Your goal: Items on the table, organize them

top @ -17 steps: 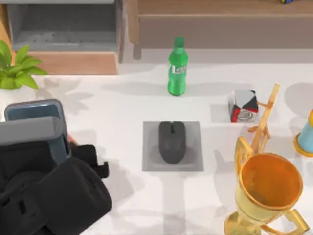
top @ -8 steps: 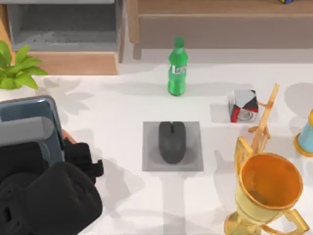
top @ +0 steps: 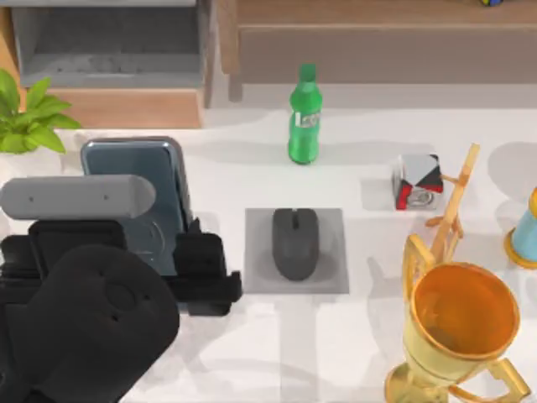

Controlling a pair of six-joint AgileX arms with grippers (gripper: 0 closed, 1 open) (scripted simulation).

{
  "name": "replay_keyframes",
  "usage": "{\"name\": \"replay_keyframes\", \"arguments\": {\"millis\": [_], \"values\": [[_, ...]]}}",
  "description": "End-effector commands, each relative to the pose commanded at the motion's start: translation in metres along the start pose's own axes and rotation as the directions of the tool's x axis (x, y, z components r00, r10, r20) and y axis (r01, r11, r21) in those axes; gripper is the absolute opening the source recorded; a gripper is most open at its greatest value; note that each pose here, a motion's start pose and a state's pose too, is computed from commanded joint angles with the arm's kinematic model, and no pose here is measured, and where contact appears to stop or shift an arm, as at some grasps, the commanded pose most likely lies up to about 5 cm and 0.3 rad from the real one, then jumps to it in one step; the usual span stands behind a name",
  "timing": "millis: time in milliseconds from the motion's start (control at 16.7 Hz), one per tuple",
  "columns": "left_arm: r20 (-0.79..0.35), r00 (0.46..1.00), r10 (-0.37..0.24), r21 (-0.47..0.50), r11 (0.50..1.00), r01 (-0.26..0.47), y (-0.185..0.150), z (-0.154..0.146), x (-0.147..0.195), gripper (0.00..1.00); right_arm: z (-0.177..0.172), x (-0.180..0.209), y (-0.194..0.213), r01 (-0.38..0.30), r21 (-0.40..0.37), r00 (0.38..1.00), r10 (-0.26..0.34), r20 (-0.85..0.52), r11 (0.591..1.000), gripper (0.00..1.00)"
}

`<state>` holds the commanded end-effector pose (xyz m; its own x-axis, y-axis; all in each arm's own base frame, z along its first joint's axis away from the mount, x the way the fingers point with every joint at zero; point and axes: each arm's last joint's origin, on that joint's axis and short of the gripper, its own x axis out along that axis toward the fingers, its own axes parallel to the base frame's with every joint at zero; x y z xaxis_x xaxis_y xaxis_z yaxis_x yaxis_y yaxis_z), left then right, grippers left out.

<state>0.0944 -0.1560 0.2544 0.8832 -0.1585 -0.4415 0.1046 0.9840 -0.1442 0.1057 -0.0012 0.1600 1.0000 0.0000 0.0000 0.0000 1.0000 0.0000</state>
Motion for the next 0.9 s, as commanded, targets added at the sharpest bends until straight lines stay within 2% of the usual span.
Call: {"name": "replay_keyframes", "arguments": {"millis": [120,240,360,540,600,660,900], "values": [[0.01,1.0,-0.02,0.002,1.0,0.02,-0.002,0.003,0.003,0.0,0.0,0.0,0.0,0.0,0.0,1.0,0.0,0.0,1.0,1.0],[0.027,1.0,0.005,-0.016,1.0,-0.004,0.003,0.005,0.011,0.0,0.0,0.0,0.0,0.0,0.0,1.0,0.0,0.0,1.0,1.0],[0.032,0.996,0.089,-0.033,0.996,-0.088,0.017,0.0,0.027,0.0,0.0,0.0,0.0,0.0,0.0,1.0,0.0,0.0,1.0,1.0],[0.015,0.968,0.251,-0.013,0.968,-0.251,0.043,-0.019,0.049,0.0,0.0,0.0,0.0,0.0,0.0,1.0,0.0,0.0,1.0,1.0],[0.013,0.958,0.287,-0.008,0.958,-0.287,0.047,-0.023,0.053,0.0,0.0,0.0,0.0,0.0,0.0,1.0,0.0,0.0,1.0,1.0],[0.012,0.951,0.308,-0.005,0.952,-0.308,0.049,-0.026,0.056,0.0,0.0,0.0,0.0,0.0,0.0,1.0,0.0,0.0,1.0,1.0],[0.012,0.951,0.31,-0.005,0.951,-0.31,0.05,-0.026,0.056,0.0,0.0,0.0,0.0,0.0,0.0,1.0,0.0,0.0,1.0,1.0]]}}
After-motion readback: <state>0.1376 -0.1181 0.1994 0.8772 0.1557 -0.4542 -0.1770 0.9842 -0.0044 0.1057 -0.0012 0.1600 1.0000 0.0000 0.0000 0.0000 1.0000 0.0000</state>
